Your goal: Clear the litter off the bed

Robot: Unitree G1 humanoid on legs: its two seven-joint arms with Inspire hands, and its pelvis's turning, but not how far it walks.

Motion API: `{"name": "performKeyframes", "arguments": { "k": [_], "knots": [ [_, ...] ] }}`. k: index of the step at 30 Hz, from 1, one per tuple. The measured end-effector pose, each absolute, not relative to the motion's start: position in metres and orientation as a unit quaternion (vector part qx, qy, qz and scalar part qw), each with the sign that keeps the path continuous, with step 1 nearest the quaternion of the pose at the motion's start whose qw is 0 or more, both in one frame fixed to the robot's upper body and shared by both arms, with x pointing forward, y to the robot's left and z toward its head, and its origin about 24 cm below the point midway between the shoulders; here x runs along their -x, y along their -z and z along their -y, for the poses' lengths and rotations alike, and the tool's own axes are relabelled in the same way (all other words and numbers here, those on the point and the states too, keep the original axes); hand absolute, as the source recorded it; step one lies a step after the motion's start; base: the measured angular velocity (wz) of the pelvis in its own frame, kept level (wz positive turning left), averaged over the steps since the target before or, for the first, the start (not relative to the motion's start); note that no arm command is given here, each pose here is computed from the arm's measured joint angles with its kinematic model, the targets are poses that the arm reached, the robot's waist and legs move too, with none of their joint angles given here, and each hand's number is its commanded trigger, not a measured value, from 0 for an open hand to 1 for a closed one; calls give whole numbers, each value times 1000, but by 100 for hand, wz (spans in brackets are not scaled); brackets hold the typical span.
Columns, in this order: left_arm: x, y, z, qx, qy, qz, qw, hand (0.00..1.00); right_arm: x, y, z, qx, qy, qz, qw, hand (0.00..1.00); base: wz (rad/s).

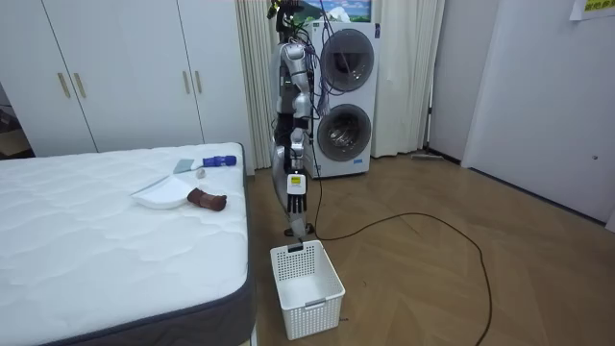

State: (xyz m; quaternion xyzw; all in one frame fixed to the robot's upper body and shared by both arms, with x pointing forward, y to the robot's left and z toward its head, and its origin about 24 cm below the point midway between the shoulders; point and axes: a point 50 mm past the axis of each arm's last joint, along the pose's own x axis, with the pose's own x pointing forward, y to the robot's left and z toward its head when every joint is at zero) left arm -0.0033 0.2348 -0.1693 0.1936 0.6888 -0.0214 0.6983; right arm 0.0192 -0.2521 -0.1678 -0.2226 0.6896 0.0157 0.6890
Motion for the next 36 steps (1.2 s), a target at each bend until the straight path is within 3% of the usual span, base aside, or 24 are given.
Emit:
{"name": "performKeyframes", "arguments": {
  "k": [20, 28, 36],
  "knots": [
    [-21, 163, -246, -256, -48, -618, 742, 0, -30, 167, 250, 223, -20, -660, 718, 0, 0],
    [-88, 128, -262, -293, -176, -439, 831, 0, -41, 166, 250, 211, 7, -626, 750, 0, 1],
    [-137, 90, -255, -318, -210, -280, 881, 0, -59, 161, 248, 174, 34, -573, 800, 0, 0]
  ]
}}
